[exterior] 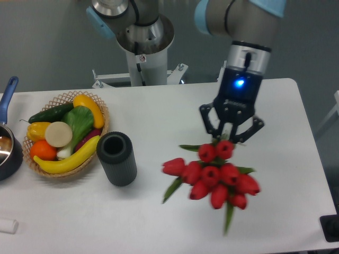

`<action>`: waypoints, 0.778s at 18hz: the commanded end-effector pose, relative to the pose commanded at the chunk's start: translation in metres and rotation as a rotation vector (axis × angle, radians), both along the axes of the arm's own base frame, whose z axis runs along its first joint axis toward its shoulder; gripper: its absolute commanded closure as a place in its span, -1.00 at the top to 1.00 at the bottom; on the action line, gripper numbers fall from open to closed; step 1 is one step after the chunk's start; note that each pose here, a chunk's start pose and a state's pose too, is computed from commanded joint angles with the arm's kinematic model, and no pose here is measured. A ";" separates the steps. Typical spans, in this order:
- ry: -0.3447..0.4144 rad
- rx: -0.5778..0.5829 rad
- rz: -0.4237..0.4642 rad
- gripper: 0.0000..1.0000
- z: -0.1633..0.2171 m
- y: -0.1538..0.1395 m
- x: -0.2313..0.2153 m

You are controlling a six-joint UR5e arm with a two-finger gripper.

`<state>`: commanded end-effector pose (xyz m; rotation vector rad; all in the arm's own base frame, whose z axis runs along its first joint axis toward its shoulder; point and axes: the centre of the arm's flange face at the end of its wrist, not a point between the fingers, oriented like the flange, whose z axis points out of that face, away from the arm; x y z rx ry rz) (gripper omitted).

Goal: Insert the flowers into the vase
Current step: 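Carry the red tulip bunch with the gripper toward the black vase, then raise the tulips and position the stems above the vase opening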

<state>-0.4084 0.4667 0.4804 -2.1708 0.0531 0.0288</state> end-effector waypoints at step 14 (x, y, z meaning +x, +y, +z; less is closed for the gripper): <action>-0.146 0.433 -0.432 -0.52 -0.040 -0.008 0.083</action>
